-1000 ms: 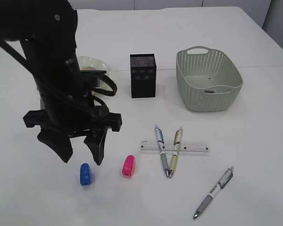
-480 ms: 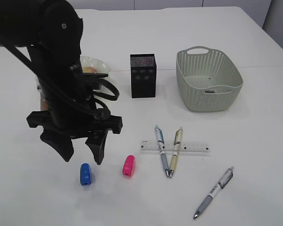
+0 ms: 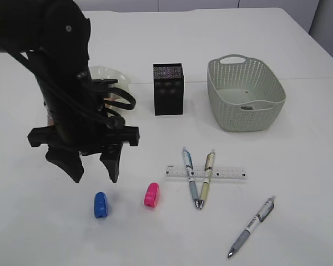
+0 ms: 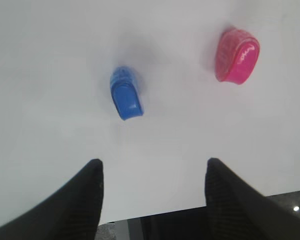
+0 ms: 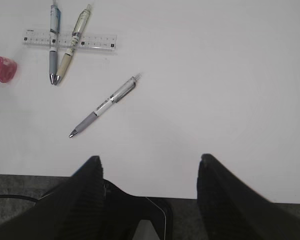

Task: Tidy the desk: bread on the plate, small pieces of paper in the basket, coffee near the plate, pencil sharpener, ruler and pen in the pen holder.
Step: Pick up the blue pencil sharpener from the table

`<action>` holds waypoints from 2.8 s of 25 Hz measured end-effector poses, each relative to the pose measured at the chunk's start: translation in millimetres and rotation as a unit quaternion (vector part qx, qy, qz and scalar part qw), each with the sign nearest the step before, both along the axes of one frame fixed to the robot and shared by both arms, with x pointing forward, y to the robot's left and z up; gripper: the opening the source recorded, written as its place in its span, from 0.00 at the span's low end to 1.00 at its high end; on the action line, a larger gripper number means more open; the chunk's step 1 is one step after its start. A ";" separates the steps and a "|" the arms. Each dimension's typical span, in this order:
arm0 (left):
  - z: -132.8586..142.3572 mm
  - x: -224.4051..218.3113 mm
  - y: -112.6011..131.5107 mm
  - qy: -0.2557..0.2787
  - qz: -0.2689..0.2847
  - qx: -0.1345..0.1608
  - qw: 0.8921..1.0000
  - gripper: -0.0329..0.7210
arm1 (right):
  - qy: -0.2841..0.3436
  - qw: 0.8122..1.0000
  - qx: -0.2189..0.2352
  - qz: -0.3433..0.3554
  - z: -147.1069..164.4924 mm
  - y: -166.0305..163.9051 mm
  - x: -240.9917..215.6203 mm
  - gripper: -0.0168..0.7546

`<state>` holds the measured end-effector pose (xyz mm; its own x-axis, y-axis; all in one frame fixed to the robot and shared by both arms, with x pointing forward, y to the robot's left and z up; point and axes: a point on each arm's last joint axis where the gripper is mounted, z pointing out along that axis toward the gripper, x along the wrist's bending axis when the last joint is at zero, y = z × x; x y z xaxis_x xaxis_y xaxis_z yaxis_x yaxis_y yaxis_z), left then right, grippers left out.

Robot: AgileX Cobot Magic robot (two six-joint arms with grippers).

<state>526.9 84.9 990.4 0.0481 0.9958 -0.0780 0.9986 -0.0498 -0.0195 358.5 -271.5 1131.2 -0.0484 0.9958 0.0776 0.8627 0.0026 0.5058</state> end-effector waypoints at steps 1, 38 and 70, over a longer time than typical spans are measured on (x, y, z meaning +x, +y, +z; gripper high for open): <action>0.0 1.7 1.7 -0.002 0.004 -0.001 1.000 0.65 | 0.001 1.000 0.000 0.000 -0.2 0.1 0.4 0.63; -74.7 20.5 -0.6 0.048 0.008 0.052 0.997 0.65 | 0.000 1.000 0.000 0.000 -0.1 0.1 0.5 0.63; -88.9 22.5 -2.0 0.054 0.009 0.057 0.997 0.62 | 0.000 1.000 0.000 0.000 -0.1 0.1 0.5 0.63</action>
